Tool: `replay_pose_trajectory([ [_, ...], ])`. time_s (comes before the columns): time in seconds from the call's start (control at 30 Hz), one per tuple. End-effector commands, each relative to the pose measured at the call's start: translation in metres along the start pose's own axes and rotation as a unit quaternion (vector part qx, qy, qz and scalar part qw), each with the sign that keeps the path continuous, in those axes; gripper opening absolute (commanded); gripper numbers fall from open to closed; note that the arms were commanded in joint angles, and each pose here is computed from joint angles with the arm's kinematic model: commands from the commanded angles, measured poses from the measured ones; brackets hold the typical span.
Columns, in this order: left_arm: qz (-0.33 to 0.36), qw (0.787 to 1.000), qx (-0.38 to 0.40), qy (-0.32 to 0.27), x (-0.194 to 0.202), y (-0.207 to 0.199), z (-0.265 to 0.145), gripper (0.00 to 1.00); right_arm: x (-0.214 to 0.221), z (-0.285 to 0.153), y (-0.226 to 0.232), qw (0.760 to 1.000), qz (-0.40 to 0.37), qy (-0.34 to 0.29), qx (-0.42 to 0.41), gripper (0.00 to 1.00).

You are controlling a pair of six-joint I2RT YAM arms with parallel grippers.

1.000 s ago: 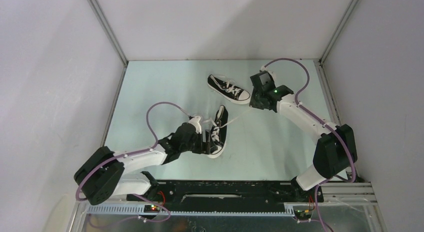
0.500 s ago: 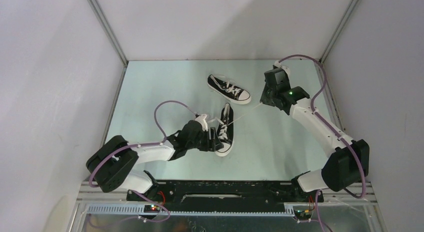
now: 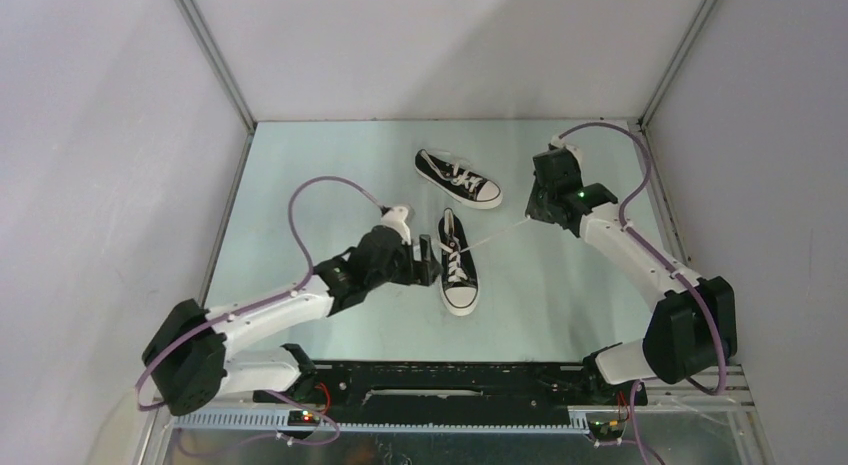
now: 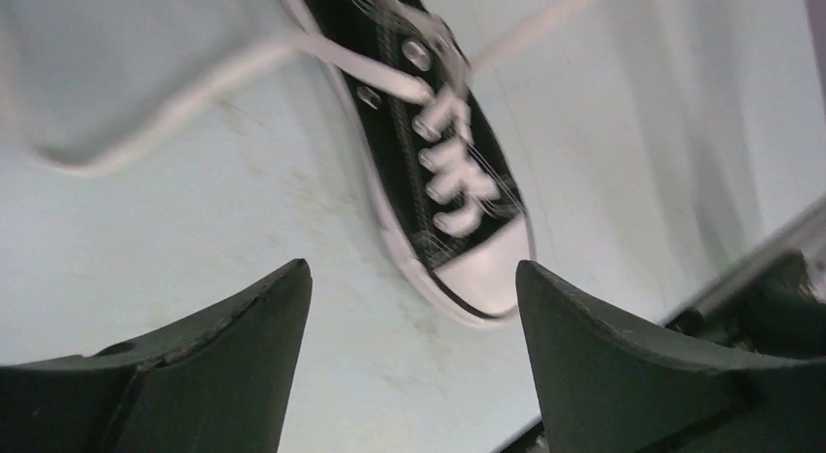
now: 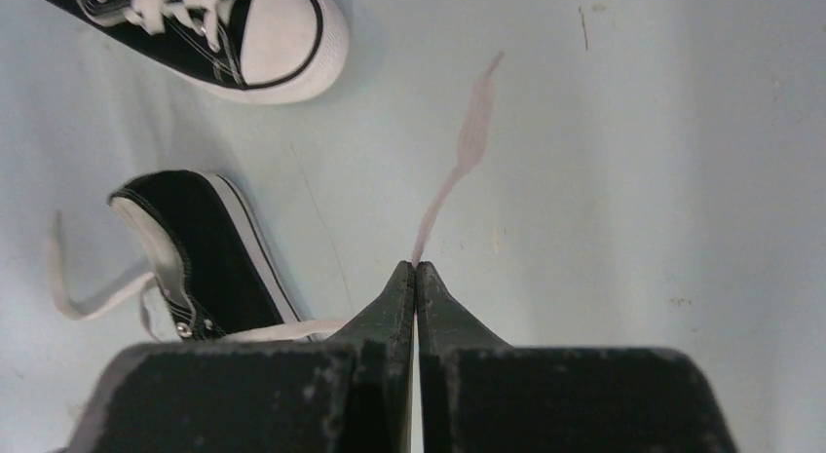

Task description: Tie the shoes

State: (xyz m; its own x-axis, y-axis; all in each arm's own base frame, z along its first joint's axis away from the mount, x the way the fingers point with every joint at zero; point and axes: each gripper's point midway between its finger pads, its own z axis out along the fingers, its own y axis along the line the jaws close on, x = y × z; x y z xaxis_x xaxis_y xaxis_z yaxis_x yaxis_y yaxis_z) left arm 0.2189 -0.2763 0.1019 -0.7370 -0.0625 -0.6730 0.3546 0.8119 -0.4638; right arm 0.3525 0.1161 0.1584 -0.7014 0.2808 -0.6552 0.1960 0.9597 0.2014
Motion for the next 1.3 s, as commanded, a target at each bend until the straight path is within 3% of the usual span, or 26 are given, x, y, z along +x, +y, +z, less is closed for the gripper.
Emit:
replay_pose_trajectory([
  [0.0,0.071,0.989,-0.125,-0.04,-0.043,0.056,-0.024,0.83,-0.012,-0.005,0.01,0.998,-0.01,-0.049,-0.025,0.0],
  [0.13,0.13,0.972,-0.192,-0.031,-0.064,0.09,-0.022,0.79,-0.008,-0.004,0.012,0.997,-0.015,-0.067,-0.03,0.0],
  [0.4,0.237,0.959,-0.149,0.038,-0.063,0.092,0.016,0.72,0.002,0.0,0.009,0.996,-0.012,-0.076,-0.041,0.0],
  [0.87,0.235,0.947,-0.132,0.177,-0.034,0.108,0.074,0.57,0.012,0.012,0.008,0.997,-0.008,-0.06,-0.044,0.0],
  [1.1,0.203,0.946,-0.104,0.229,-0.008,0.112,0.068,0.33,0.014,0.015,0.003,0.998,-0.001,-0.058,-0.035,0.0],
  [1.17,0.199,0.943,-0.109,0.242,-0.002,0.116,0.065,0.2,0.015,0.016,0.002,0.998,0.0,-0.058,-0.034,0.0],
  [1.2,0.194,0.943,-0.111,0.245,-0.001,0.116,0.064,0.09,0.015,0.016,0.001,0.998,0.001,-0.058,-0.034,0.0],
  [1.27,0.188,0.946,-0.117,0.238,-0.003,0.117,0.063,0.01,0.015,0.017,0.0,0.998,0.002,-0.06,-0.033,0.0],
])
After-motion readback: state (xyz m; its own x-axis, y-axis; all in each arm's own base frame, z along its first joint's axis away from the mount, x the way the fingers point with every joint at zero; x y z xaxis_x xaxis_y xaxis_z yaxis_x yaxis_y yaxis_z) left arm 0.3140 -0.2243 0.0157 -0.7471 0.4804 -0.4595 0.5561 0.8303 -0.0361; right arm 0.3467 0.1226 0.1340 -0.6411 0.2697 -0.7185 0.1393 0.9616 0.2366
